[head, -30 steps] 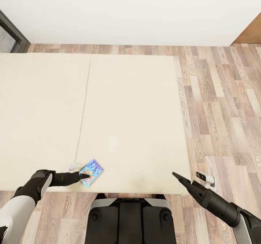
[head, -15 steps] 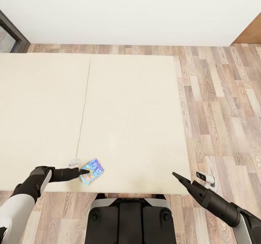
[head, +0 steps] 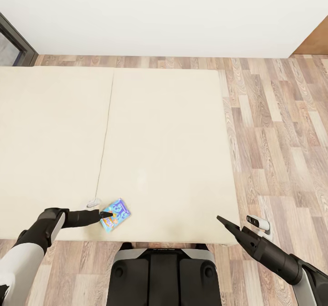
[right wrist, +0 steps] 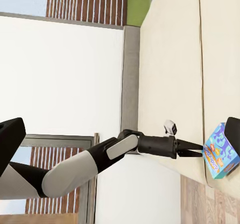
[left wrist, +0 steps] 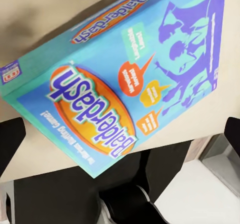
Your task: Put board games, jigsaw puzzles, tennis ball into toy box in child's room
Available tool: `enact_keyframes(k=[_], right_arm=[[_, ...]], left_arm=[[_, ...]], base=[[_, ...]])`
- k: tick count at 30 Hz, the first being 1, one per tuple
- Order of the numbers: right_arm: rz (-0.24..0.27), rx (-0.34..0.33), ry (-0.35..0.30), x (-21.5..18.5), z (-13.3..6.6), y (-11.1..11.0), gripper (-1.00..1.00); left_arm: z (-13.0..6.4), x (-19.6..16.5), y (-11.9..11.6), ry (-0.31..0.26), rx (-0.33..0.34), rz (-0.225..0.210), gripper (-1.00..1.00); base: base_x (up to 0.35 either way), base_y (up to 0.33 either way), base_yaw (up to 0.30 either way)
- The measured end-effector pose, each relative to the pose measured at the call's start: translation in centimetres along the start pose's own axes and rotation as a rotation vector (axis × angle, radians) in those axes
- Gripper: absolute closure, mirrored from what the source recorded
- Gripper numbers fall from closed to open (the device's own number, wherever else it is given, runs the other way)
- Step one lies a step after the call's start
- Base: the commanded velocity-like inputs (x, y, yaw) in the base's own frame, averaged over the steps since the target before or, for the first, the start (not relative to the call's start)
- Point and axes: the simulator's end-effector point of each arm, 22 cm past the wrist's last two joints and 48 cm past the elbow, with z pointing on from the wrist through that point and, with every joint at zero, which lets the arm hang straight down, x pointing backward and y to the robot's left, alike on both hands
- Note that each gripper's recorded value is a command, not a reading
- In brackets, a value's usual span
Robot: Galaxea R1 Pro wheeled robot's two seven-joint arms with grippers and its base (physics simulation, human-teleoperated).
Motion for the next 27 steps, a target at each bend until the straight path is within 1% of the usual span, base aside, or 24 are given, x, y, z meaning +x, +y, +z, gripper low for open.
enact_keyframes(k=[19, 27], right_arm=[[0.0, 0.0, 0.0, 0.0, 0.0, 0.01, -1.0], [0.0, 0.0, 0.0, 0.0, 0.0, 0.01, -1.0]], left_arm=[[-0.11, -0.44, 0.15, -0.013, -0.01, 0.007, -1.0], [0.08, -0.51, -0.17, -0.015, -0.006, 0.009, -1.0]], base=[[0.0, 0.0, 0.0], [0.0, 0.0, 0.0]])
